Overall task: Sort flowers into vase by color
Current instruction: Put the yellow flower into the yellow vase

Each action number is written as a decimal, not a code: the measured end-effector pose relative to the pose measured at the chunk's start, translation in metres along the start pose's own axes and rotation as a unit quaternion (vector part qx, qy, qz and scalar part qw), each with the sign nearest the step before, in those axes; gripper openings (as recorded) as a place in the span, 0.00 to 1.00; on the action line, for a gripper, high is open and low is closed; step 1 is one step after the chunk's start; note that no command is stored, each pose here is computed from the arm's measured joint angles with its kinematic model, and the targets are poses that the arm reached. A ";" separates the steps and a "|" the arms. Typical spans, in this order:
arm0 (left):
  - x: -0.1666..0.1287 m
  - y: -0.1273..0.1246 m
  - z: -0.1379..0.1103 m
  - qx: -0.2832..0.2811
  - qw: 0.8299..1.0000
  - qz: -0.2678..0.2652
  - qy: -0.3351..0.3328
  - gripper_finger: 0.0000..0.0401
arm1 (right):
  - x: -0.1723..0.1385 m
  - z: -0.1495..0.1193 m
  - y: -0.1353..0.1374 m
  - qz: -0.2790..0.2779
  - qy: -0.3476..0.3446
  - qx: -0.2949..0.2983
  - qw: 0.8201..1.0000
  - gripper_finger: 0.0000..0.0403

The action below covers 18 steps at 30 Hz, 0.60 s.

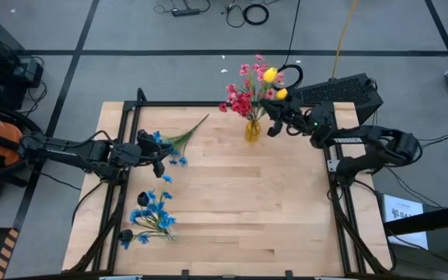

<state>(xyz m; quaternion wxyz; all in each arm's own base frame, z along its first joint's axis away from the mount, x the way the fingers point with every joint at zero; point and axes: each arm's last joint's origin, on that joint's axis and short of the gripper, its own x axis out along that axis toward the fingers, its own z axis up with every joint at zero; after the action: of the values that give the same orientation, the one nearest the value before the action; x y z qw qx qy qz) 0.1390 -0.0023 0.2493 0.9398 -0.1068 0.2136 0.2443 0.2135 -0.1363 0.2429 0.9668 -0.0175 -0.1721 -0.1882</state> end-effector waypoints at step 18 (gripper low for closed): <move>0.000 0.000 0.000 0.000 1.000 -0.002 0.001 0.22 | 0.002 -0.009 -0.007 0.002 0.012 -0.022 1.000 0.00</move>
<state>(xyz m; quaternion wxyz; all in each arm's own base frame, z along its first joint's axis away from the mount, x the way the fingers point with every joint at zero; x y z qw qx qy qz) 0.1390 -0.0023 0.2493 0.9400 -0.1075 0.2140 0.2429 0.2150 -0.1444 0.2352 0.9685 -0.0367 -0.1564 -0.1905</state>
